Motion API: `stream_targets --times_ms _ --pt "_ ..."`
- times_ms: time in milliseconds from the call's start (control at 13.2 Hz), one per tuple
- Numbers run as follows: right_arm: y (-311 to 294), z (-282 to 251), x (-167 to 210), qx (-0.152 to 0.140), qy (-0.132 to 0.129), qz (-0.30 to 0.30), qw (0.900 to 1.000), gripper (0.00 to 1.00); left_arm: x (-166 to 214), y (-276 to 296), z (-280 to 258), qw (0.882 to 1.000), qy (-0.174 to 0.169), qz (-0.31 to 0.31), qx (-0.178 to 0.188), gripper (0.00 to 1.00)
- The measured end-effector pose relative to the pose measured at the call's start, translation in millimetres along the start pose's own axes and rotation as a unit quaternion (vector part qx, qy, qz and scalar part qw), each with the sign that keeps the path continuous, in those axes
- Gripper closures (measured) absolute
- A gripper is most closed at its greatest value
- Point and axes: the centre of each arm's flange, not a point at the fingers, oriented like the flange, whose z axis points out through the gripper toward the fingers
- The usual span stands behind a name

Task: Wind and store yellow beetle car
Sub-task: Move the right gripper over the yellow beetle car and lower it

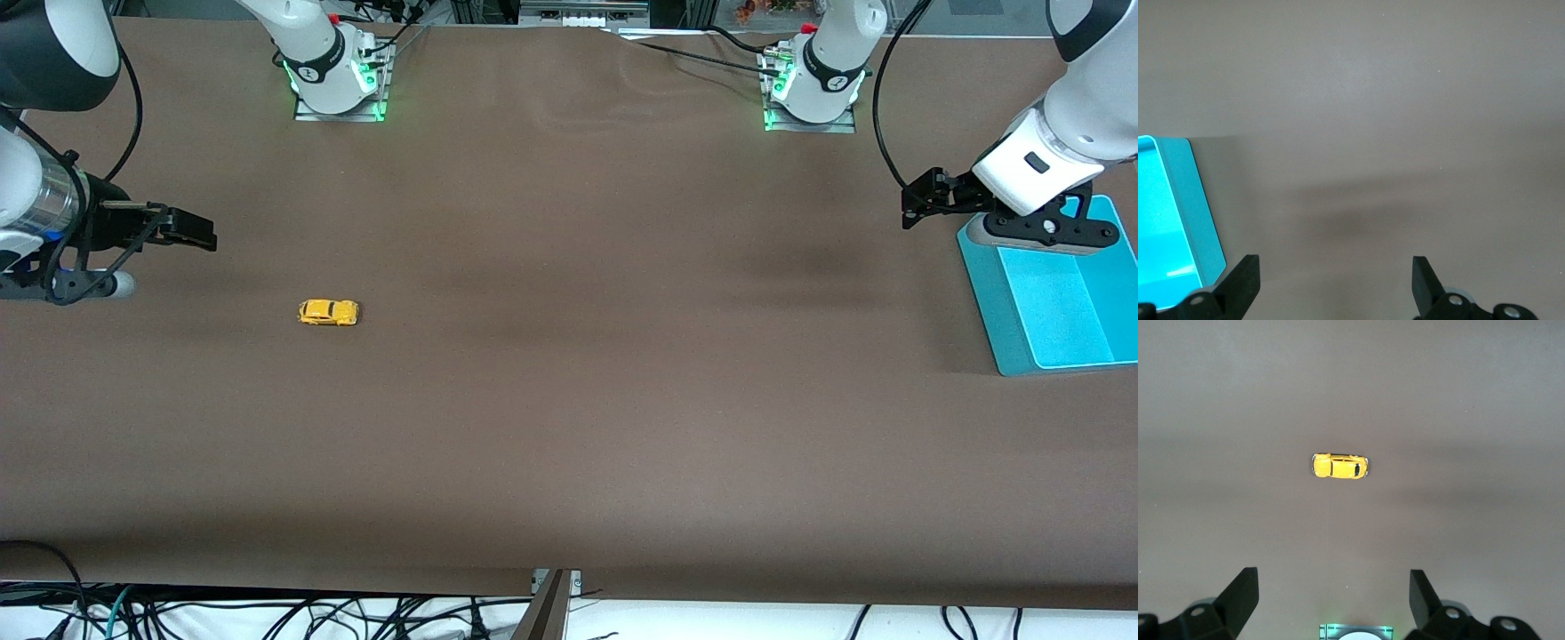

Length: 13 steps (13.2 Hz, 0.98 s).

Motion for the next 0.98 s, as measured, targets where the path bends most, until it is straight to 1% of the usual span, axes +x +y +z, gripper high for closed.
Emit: stream_targets --times_ms 76,151,227,378,453,529,680,756,982 --pt "-3 0 -1 0.0 -0.002 -0.01 1.0 0.0 0 0 0 1.0 0.0 0.0 0.0 0.0" --pt "-6 1 -1 -0.001 -0.004 -0.033 0.999 0.0 0 0 0 1.0 -0.001 0.0 0.0 0.0" --pt "-8 3 0 -0.001 -0.006 -0.07 0.998 0.0 0 0 0 1.0 -0.001 0.0 0.0 0.0" --pt "-9 18 10 -0.001 -0.011 -0.15 0.989 0.0 0 0 1 1.0 -0.002 0.0 0.0 0.0" --pt "-9 29 19 -0.002 -0.01 -0.19 0.982 0.0 0 0 1 1.0 -0.003 0.0 0.0 0.0" --pt "-9 41 29 -0.003 -0.006 -0.236 0.972 0.0 0 0 1 1.0 -0.003 0.0 0.0 0.0" --pt "-9 67 47 -0.006 0.002 -0.325 0.946 0.0 -1 0 1 1.0 -0.004 0.0 0.0 0.0" --pt "-9 82 53 -0.007 0.005 -0.359 0.933 0.0 -1 0 1 1.0 -0.006 0.0 0.0 0.0" --pt "-9 131 61 -0.011 0.014 -0.433 0.901 0.0 -2 0 1 1.0 -0.01 0.0 0.0 0.0"
